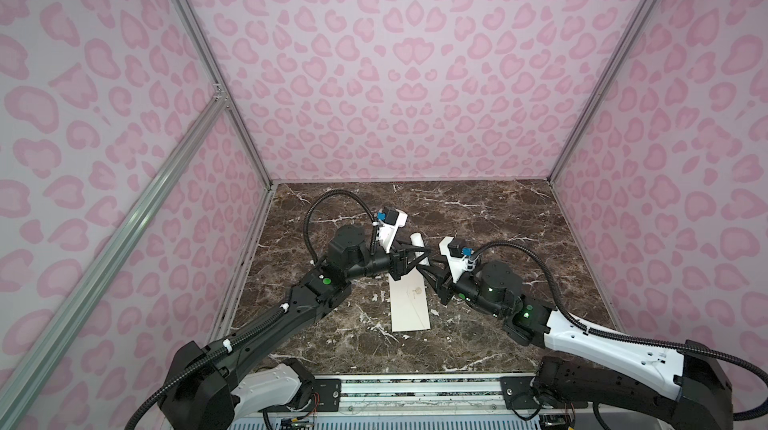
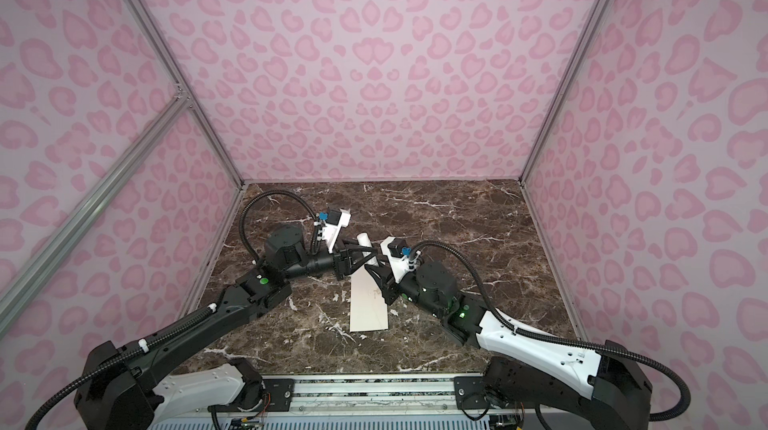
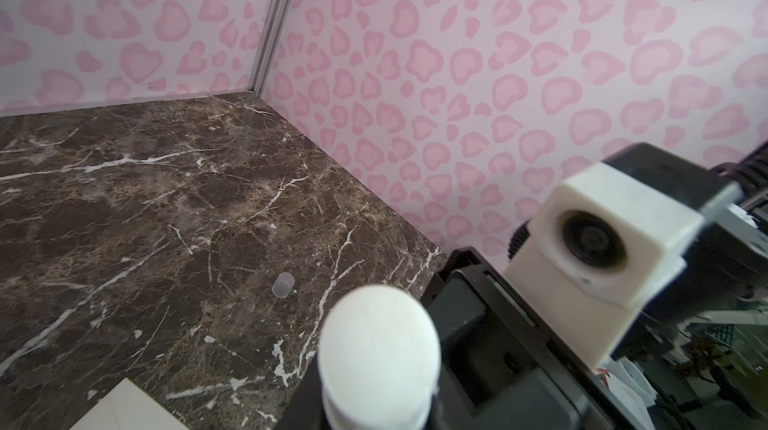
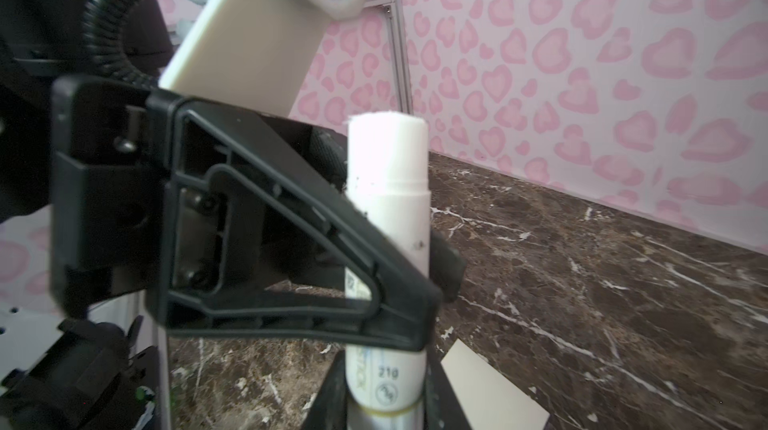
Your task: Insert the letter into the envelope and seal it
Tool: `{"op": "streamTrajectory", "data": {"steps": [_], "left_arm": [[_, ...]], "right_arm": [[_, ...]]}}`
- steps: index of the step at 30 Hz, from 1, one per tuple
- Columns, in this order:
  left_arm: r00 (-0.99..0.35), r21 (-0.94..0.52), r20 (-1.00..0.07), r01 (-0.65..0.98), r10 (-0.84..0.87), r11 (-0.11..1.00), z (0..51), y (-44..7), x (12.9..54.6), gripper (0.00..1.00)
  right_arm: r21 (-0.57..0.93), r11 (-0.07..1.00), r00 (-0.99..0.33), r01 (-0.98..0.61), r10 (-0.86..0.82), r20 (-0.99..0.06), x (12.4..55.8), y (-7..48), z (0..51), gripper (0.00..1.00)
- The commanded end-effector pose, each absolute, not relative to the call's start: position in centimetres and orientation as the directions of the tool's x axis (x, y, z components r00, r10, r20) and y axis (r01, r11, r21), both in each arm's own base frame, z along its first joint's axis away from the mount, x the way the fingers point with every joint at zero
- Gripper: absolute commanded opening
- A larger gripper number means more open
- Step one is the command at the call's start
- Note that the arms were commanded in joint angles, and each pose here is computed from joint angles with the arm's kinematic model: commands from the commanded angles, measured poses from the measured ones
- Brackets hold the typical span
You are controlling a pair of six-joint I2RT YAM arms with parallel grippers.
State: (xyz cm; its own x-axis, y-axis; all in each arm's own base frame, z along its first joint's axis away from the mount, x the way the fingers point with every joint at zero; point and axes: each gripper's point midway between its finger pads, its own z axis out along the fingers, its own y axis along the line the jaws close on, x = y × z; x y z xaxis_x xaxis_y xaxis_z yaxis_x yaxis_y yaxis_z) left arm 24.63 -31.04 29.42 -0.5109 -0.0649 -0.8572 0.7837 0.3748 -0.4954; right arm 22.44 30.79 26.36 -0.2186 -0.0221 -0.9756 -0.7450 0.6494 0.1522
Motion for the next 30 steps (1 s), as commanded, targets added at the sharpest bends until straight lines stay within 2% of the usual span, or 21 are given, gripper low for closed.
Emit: {"op": "streamTrajectory", "data": {"steps": [1, 9, 17, 20, 22, 24, 30], "left_arm": [[-0.510, -0.486, -0.851, 0.681, -0.122, 0.547, 28.0, -29.6, 27.3, 0.03], [-0.501, -0.502, -0.845, 0.624, -0.187, 0.598, 28.4, -29.3, 27.9, 0.04], [-0.491, -0.503, -0.846, 0.602, -0.210, 0.620, 28.2, -28.8, 27.8, 0.04], [-0.487, -0.495, -0.849, 0.595, -0.206, 0.633, 28.0, -28.6, 27.9, 0.04], [-0.481, -0.485, -0.853, 0.588, -0.202, 0.647, 28.0, -28.3, 28.0, 0.04], [-0.477, -0.472, -0.857, 0.577, -0.194, 0.666, 28.0, -27.9, 28.1, 0.04], [-0.467, -0.463, -0.863, 0.577, -0.193, 0.672, 28.8, -26.9, 28.5, 0.04]], "right_arm": [[0.039, 0.758, -0.113, -0.651, -0.046, -0.993, 23.6, 30.5, 28.0, 0.11], [-0.085, 0.865, -0.056, -0.494, -0.130, -0.990, 23.4, 32.1, 28.0, 0.11], [-0.152, 0.890, -0.049, -0.431, -0.191, -0.980, 23.0, 33.9, 27.3, 0.12], [-0.139, 0.889, -0.058, -0.436, -0.181, -0.982, 22.8, 33.8, 27.2, 0.19], [-0.128, 0.879, -0.059, -0.459, -0.174, -0.983, 22.5, 33.6, 27.1, 0.32], [-0.113, 0.870, -0.064, -0.479, -0.163, -0.985, 22.1, 33.2, 27.0, 0.38], [-0.017, 0.793, -0.127, -0.609, -0.118, -0.985, 20.9, 31.2, 25.8, 0.44]]}}
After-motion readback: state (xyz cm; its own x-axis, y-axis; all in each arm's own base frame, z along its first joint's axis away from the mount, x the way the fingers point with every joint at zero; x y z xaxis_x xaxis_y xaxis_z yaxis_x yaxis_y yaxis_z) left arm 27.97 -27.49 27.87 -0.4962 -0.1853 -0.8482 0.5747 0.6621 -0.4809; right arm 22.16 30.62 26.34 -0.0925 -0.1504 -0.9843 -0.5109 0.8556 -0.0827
